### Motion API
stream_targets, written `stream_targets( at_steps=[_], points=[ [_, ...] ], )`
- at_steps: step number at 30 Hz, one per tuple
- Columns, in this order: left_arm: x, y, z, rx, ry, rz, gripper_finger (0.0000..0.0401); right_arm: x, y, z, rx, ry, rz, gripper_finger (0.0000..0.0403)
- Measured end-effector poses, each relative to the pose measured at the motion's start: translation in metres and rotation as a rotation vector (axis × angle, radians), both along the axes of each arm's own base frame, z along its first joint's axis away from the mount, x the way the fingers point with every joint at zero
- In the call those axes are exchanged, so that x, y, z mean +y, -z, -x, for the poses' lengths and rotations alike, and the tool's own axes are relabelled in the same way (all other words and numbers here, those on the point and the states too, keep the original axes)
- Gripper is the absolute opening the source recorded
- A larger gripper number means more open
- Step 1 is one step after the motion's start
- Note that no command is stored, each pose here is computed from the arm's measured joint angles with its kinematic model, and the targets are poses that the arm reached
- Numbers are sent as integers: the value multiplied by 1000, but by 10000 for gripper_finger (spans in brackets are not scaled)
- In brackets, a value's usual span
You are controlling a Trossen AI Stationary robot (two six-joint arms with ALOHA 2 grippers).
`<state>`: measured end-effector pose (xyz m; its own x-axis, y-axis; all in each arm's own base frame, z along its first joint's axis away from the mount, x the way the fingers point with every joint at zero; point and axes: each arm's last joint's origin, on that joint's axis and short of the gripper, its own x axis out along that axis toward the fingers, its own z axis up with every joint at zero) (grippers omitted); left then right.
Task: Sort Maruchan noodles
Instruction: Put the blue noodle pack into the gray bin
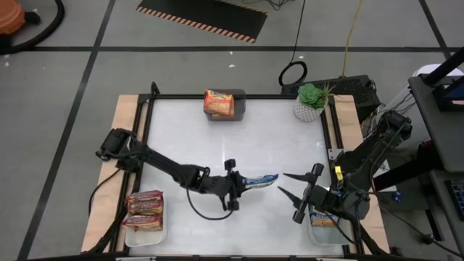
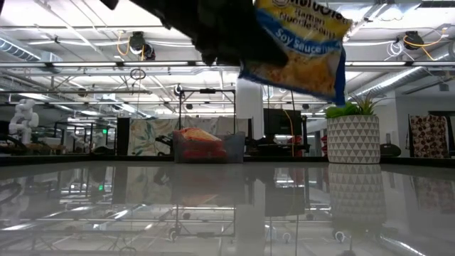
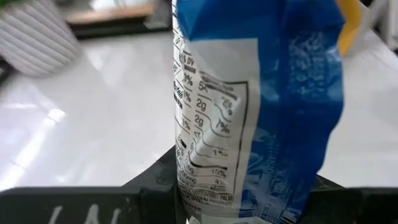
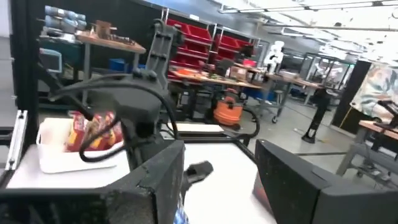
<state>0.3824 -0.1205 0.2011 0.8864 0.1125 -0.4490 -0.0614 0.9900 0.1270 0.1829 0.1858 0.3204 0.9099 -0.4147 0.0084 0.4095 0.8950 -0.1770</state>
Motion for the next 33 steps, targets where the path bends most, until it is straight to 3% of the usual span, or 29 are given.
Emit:
stream_targets(
  at_steps=[4, 8, 11, 16, 22, 28, 33],
  points=[
    [6, 6, 2, 93, 74, 72, 127, 0, -2, -10, 1, -29, -24, 191],
    [10, 8, 5, 154, 68, 88, 127, 7, -4, -30, 67, -108, -58, 190],
    [11, 10, 8, 191, 56, 91, 127, 8, -1, -48, 176, -148, -125, 190],
    [12, 13, 11, 241, 46, 85, 127, -1, 17, -83, 413, -111, -199, 190],
    [13, 15, 13, 266, 41, 82, 127, -16, 41, -114, 578, -93, -181, 219],
    [14, 18, 16, 305, 36, 64, 129, -24, 58, -121, 696, -72, -95, 271],
    [14, 18, 16, 306, 33, 63, 146, -32, 64, -126, 732, -48, -118, 282]
  ],
)
